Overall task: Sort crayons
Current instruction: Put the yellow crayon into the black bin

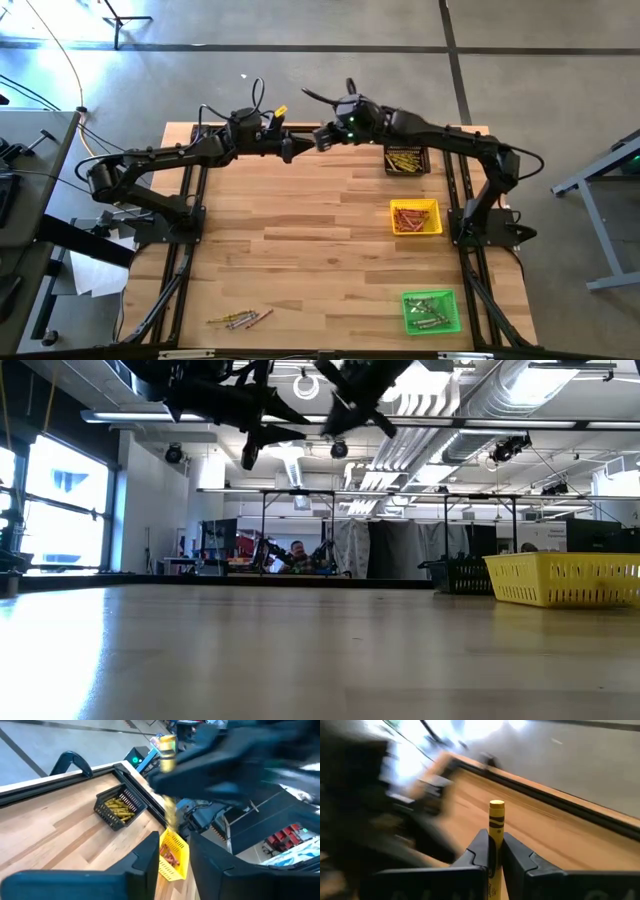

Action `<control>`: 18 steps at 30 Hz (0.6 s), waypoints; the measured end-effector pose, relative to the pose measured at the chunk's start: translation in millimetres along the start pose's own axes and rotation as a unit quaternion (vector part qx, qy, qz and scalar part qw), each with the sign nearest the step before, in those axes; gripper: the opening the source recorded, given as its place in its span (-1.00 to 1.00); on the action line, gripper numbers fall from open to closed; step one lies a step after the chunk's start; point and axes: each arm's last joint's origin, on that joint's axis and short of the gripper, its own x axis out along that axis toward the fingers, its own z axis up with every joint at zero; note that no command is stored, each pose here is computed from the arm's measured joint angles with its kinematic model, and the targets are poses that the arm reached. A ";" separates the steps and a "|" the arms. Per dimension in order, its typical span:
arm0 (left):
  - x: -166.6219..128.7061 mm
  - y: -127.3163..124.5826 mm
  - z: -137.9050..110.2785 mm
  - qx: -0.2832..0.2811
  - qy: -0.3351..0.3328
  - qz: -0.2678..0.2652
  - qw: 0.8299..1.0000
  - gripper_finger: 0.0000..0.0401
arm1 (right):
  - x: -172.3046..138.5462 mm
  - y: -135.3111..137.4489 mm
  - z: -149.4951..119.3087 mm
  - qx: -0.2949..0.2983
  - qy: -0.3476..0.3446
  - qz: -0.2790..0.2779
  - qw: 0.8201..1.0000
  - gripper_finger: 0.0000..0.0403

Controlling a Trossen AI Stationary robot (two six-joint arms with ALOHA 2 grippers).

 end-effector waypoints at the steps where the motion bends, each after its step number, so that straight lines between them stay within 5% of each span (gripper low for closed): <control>1: 0.0 -0.1 0.0 -0.001 0.000 -0.001 1.000 -0.51 | -2.1 -8.5 0.3 -0.010 0.017 -0.023 1.000 -0.94; 4: 0.0 0.8 -1.2 -0.003 0.007 0.003 1.000 -0.46 | -9.7 -44.1 0.3 -0.053 0.093 -0.118 0.987 -0.94; 8: -0.1 0.3 -2.9 -0.005 0.027 -0.015 0.999 -0.46 | -16.0 -116.5 -7.4 -0.074 0.240 -0.268 0.930 -0.94; 13: -0.2 -1.3 -4.1 -0.006 0.046 -0.039 0.998 -0.49 | -8.6 -186.9 -31.2 -0.031 0.381 -0.189 0.904 -0.94; 18: -0.3 -0.9 -3.9 -0.006 0.046 -0.039 0.998 -0.52 | 0.0 -222.4 -49.9 -0.144 0.409 -0.201 0.878 -0.94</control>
